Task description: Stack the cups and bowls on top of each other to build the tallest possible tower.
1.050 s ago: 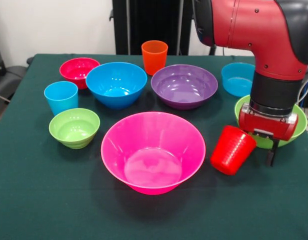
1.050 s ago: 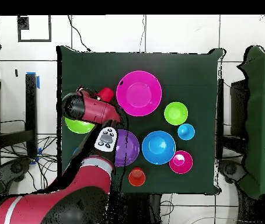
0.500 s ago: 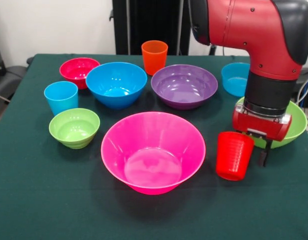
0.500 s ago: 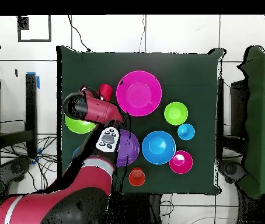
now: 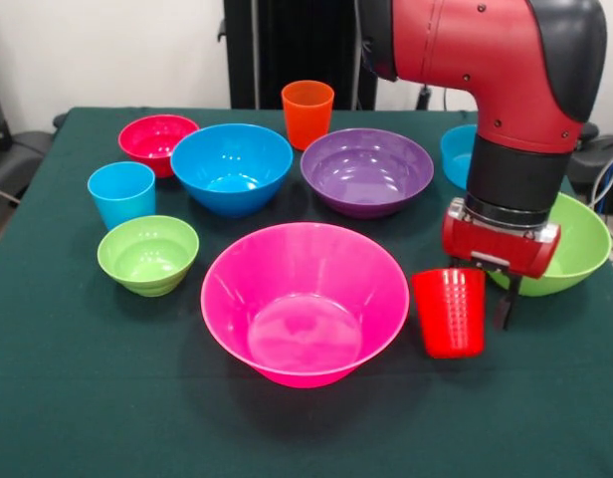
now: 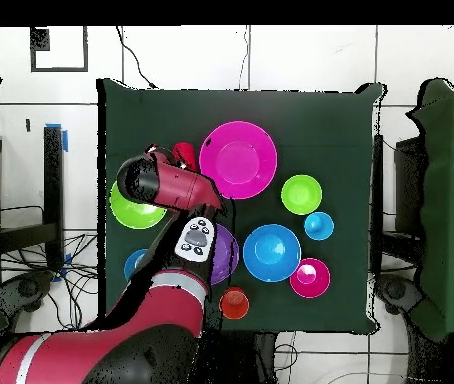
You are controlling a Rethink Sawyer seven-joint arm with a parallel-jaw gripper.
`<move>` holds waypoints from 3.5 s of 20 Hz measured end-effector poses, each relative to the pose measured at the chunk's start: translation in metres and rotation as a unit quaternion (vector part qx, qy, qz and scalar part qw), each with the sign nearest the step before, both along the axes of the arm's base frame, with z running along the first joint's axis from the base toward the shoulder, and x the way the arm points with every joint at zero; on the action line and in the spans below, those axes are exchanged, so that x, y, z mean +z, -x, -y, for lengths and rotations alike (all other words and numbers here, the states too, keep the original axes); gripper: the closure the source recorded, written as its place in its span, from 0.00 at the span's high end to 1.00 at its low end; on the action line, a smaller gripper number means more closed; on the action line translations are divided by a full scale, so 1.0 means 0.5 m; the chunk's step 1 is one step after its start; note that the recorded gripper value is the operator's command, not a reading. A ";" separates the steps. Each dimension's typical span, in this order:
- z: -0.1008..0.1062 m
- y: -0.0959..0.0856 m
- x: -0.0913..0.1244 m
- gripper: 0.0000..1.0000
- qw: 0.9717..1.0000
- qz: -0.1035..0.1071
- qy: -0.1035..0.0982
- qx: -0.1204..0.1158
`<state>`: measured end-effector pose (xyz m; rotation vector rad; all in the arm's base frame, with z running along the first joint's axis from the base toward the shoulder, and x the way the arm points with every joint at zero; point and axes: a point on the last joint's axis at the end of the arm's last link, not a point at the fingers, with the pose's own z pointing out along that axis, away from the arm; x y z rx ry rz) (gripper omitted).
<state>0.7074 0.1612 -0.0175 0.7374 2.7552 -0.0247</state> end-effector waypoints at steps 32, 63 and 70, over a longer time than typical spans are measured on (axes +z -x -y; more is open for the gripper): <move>0.050 -0.028 0.063 1.00 1.000 0.021 0.016 -0.003; 0.065 -0.050 0.119 1.00 0.999 0.041 0.022 -0.006; 0.078 -0.050 0.124 1.00 0.999 0.042 0.028 -0.008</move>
